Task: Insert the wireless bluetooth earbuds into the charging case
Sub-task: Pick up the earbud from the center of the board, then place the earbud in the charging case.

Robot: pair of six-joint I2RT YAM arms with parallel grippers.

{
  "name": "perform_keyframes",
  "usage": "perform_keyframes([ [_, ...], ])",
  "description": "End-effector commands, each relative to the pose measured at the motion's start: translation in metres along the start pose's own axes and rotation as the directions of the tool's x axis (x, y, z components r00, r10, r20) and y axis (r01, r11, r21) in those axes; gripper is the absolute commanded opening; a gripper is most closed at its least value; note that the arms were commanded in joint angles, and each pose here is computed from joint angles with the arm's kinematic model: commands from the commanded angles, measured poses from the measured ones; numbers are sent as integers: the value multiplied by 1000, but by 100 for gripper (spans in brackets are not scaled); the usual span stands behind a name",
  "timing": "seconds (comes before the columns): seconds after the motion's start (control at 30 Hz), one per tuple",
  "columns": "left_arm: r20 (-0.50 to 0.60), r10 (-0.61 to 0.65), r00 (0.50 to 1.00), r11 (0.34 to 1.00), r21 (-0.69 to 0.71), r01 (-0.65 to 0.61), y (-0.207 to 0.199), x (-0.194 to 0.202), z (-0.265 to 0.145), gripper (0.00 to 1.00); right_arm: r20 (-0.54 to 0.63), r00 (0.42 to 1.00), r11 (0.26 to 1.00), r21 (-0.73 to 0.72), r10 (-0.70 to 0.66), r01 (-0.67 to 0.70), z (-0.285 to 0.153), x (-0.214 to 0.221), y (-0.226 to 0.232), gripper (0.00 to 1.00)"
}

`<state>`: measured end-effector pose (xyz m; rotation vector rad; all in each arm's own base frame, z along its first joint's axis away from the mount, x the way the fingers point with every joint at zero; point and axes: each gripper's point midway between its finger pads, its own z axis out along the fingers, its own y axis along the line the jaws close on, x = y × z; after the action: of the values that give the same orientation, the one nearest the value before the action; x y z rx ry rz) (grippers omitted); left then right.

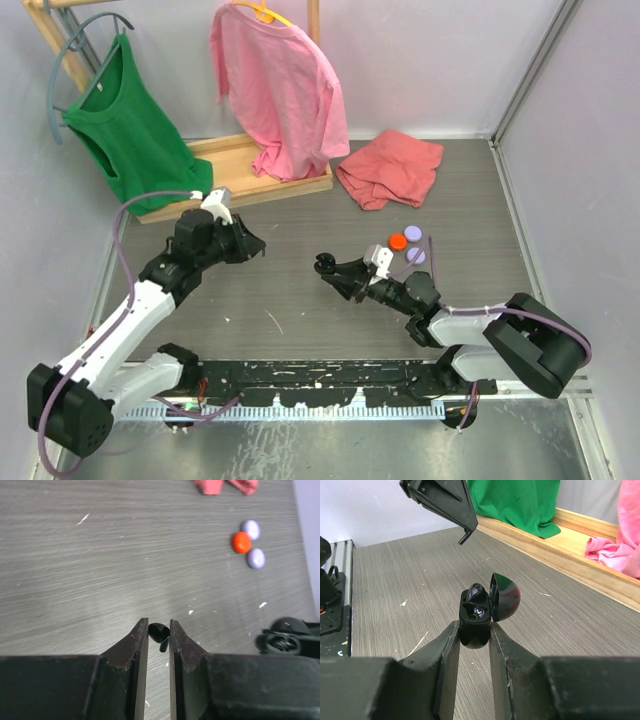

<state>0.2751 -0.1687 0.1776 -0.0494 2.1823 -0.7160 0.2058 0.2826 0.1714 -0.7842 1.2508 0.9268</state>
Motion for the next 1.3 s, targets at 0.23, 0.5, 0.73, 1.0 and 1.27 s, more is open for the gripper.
perform_keyframes([
  [0.23, 227, 132, 965, 930, 308, -200, -92, -20, -32, 9, 145, 989, 999, -39, -16, 22, 19, -45, 7, 1],
  [0.5, 325, 154, 933, 847, 442, -294, -140, -19, -51, 9, 167, 986, 999, -48, 0, 9, 24, -53, 10, 1],
  [0.73, 396, 155, 905, 794, 494, -353, -167, -16, -60, 9, 189, 982, 998, -55, 20, -10, 27, -59, 12, 1],
  [1.0, 419, 188, 888, 770, 499, -399, -180, -7, -51, 10, 206, 978, 998, -67, 34, -21, 25, -63, 15, 1],
  [1.27, 415, 230, 880, 763, 485, -428, -184, 3, -42, 10, 226, 974, 998, -63, 24, -10, 22, -70, 16, 1],
])
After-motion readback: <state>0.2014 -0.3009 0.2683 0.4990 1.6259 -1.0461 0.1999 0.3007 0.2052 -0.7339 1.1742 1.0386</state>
